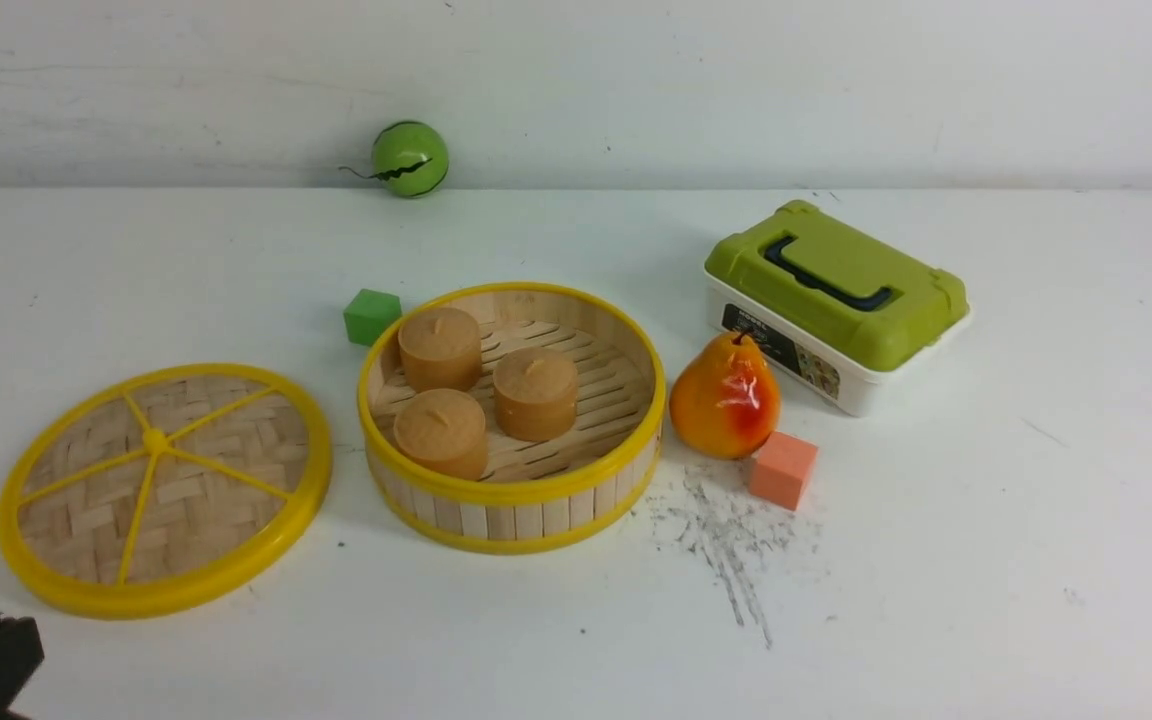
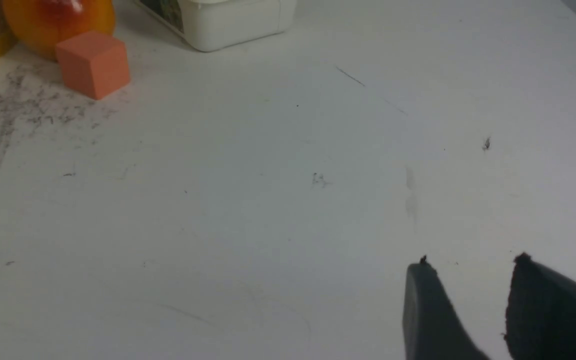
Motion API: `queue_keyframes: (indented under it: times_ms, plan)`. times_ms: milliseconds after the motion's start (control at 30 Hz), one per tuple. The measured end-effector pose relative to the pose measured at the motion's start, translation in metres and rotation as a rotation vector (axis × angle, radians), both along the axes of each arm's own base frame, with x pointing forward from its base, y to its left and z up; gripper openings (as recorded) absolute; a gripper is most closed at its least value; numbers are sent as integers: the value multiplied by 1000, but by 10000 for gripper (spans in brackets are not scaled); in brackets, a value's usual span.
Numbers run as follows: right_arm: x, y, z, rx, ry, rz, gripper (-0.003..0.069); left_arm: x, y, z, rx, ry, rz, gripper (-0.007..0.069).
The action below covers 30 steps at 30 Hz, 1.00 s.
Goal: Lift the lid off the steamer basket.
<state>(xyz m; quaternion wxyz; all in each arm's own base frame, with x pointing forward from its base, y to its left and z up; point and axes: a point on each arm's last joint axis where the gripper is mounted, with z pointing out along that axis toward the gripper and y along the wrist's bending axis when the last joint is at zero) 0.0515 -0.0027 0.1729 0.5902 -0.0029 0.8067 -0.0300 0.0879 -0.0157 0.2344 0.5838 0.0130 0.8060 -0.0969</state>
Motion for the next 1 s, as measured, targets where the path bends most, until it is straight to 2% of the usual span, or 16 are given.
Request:
queue_keyframes:
  times_ms: [233, 367, 467, 600, 667, 1000]
  plan:
    - [0, 0, 0, 0, 0, 0, 239, -16, 5, -34, -29, -193, 28, -13]
    - [0, 0, 0, 0, 0, 0, 239, -27, 6, -35, -32, -284, 25, -13]
    - [0, 0, 0, 0, 0, 0, 239, -31, 6, -41, -12, -240, 29, -13]
    - [0, 0, 0, 0, 0, 0, 239, -34, 9, -61, -51, -29, 74, -13]
    - [0, 0, 0, 0, 0, 0, 239, -35, 9, -64, -54, 5, 83, -13]
    - [0, 0, 0, 0, 0, 0, 239, -36, 8, -64, 2, 4, 52, -11]
